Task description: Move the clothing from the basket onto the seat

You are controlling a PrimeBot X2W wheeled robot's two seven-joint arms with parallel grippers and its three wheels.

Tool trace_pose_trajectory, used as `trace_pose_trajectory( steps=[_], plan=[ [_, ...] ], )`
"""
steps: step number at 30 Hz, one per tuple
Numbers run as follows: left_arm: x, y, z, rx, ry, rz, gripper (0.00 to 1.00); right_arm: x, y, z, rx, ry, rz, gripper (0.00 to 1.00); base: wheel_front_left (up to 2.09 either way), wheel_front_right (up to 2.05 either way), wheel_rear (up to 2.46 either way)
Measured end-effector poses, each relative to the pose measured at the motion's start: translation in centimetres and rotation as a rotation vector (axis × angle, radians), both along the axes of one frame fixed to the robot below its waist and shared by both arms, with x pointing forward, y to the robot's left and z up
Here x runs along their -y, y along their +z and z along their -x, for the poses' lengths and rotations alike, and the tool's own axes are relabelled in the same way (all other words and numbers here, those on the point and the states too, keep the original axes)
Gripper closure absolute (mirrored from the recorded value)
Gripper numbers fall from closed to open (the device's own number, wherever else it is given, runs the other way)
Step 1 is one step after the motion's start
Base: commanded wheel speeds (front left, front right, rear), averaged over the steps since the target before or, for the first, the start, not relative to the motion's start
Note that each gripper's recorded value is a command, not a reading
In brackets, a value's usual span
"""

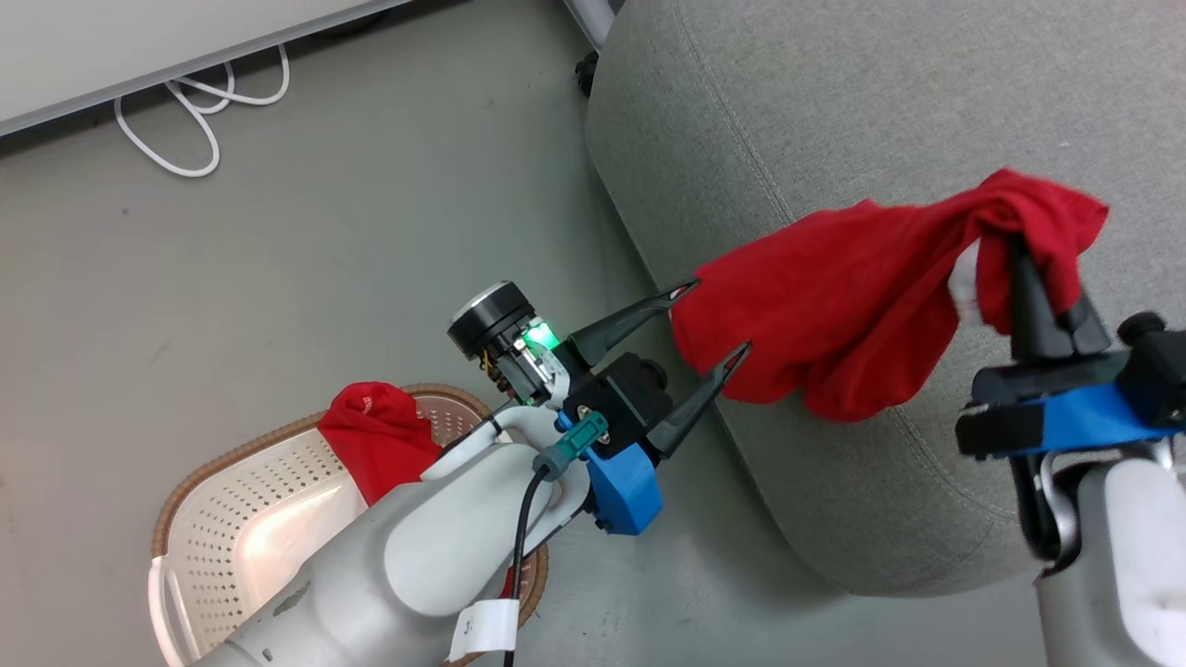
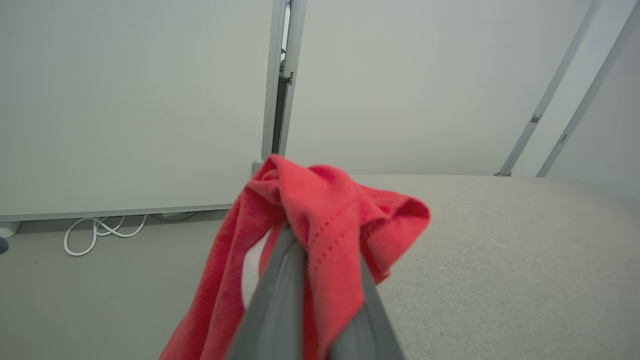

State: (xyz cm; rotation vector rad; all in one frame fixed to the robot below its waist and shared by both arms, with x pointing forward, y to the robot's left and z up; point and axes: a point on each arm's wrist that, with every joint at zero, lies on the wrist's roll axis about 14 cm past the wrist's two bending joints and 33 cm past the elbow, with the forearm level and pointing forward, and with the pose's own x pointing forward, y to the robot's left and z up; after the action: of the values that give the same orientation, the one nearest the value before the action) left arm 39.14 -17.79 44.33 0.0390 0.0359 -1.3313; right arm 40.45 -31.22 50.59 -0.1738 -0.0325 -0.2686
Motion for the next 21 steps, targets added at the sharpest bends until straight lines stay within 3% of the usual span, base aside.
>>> trace_pose_trajectory(
  steps=[10, 14, 21],
  plan=[
    [-0.3, -2.2, -1.7, -0.027, 0.015, 0.009, 0.00, 3.7, 10.4, -5.8, 0.247, 0.000, 0.193, 1.00, 0.00, 0.00, 0.00],
    [-0.4, -3.6, -3.0, -0.039, 0.020, 0.015, 0.00, 6.7, 14.8, -7.0, 0.348, -0.060, 0.295, 1.00, 0.00, 0.00, 0.00],
    [-1.3, -7.8, -5.1, -0.075, 0.037, -0.005, 0.00, 11.1, 18.1, -8.9, 0.389, -0.145, 0.448, 1.00, 0.00, 0.00, 0.00]
  ],
)
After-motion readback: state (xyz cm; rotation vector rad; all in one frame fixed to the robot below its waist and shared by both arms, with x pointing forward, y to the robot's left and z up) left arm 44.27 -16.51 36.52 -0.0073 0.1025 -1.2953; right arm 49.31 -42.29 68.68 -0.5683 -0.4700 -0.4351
